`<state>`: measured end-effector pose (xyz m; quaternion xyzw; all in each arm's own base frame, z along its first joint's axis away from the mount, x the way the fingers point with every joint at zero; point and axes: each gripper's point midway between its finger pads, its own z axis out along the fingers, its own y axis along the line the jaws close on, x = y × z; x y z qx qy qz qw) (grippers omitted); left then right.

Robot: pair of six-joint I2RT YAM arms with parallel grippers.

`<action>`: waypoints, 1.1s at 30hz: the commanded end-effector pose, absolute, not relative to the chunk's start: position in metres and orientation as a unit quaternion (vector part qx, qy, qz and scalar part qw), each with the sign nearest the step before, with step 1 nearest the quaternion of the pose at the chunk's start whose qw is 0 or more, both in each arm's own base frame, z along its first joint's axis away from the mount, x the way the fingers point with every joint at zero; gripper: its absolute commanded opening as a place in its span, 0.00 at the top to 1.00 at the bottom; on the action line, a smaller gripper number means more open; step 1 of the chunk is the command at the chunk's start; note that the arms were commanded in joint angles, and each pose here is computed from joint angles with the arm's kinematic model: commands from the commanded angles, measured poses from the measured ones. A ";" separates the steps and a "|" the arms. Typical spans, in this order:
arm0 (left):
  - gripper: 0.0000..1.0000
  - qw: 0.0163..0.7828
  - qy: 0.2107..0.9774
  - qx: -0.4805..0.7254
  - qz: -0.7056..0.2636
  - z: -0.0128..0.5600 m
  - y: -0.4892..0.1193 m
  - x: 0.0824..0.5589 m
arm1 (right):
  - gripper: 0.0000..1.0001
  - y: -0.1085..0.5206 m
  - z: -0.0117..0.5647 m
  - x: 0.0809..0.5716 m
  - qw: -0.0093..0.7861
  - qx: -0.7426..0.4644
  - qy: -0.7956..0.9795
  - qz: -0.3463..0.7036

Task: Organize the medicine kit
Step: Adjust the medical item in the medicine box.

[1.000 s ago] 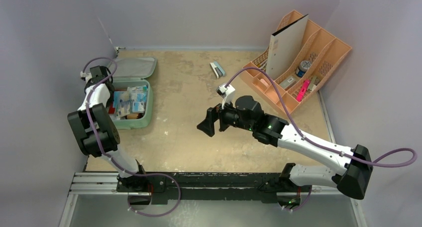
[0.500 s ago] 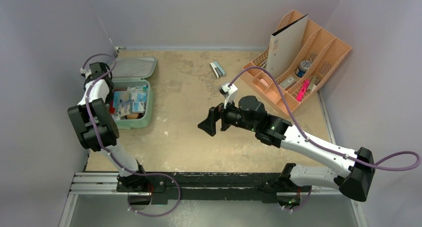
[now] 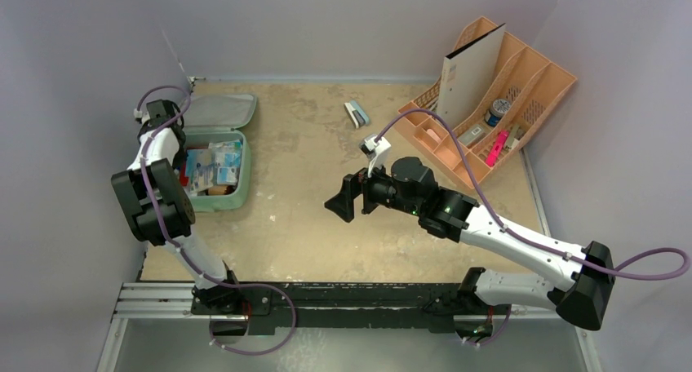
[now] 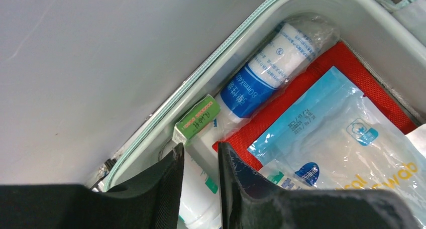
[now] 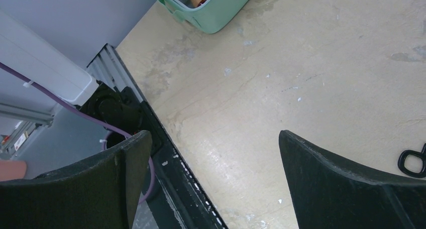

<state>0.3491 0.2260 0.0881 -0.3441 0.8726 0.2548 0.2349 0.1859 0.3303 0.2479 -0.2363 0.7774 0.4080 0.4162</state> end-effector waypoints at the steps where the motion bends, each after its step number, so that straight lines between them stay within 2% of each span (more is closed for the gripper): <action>1: 0.72 0.258 0.869 -0.334 0.258 0.096 0.233 0.369 | 0.01 0.327 0.255 0.185 0.427 -0.230 0.772 0.411; 21: 0.76 0.230 0.881 -0.321 0.262 0.067 0.239 0.381 | 0.01 0.316 0.249 0.189 0.434 -0.223 0.783 0.385; 33: 0.76 0.233 0.905 -0.291 0.207 0.060 0.223 0.403 | 0.01 0.319 0.248 0.191 0.432 -0.223 0.785 0.384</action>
